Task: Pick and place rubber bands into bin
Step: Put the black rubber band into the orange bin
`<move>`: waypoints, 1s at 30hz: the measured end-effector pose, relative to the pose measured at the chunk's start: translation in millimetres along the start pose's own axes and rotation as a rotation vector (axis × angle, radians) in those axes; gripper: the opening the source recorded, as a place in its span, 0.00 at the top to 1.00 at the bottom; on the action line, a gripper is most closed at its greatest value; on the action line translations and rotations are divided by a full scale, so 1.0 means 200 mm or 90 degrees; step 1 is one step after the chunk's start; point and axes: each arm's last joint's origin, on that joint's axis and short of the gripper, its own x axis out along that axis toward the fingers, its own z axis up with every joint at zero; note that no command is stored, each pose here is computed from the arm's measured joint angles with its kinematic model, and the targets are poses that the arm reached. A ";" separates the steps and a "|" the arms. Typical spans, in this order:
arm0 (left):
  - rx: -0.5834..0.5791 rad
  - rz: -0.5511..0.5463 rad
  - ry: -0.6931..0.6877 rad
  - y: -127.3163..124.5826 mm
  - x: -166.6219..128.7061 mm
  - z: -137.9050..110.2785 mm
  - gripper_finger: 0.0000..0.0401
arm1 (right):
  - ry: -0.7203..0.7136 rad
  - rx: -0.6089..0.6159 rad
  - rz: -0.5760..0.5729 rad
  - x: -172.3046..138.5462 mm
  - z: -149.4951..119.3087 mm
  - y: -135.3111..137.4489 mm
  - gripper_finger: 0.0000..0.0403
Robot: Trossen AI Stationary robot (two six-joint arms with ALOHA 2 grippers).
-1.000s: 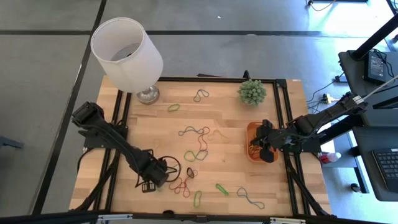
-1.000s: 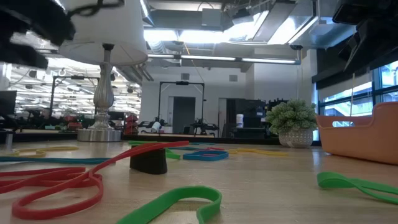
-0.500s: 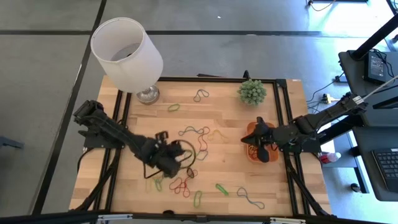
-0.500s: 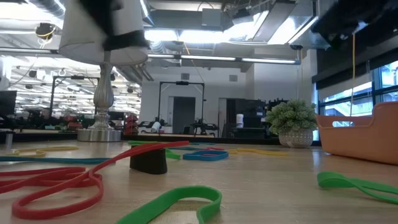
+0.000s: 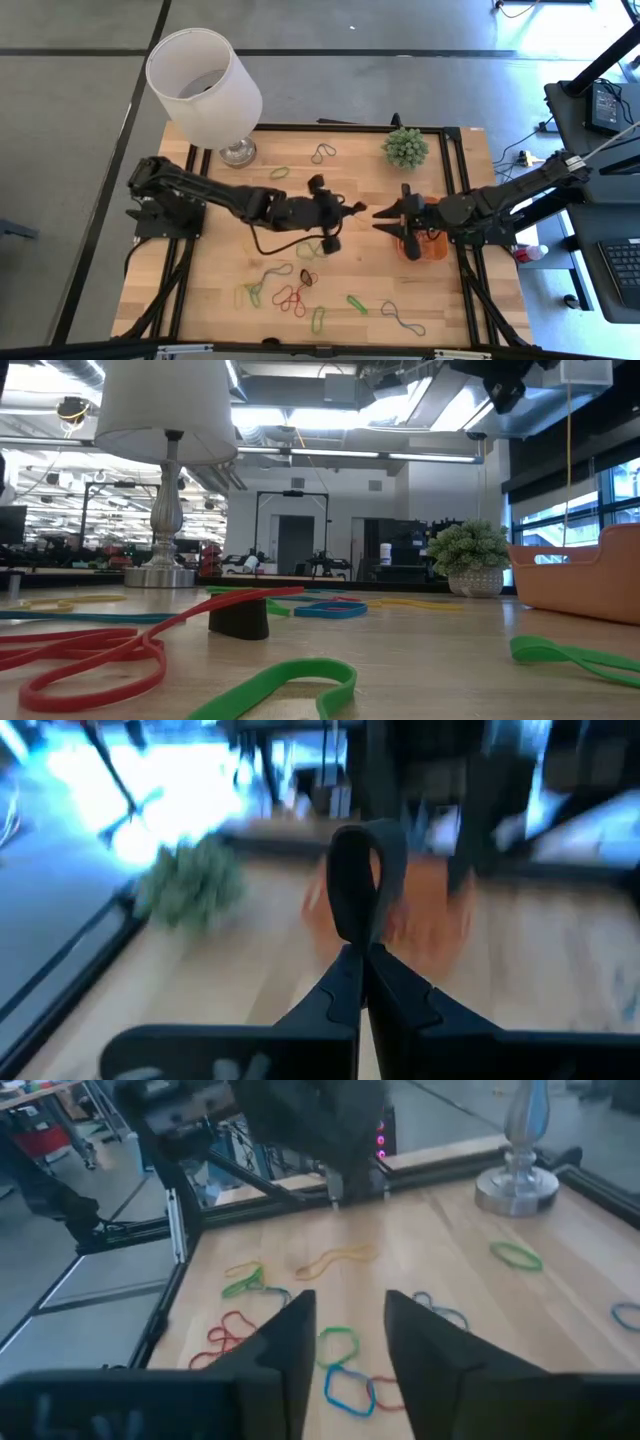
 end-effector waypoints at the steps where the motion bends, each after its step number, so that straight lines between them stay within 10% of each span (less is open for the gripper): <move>1: -0.005 -0.001 -0.016 0.00 0.01 0.01 0.99 | -0.004 -0.009 0.001 0.01 0.00 0.00 0.65; 21: -0.005 -0.027 -0.013 -0.03 0.10 -0.03 0.99 | -0.112 -0.017 -0.052 0.05 0.08 -0.02 0.51; 30: -0.006 -0.020 -0.013 -0.02 0.10 -0.03 0.99 | -0.115 -0.016 -0.049 0.06 0.08 -0.02 0.68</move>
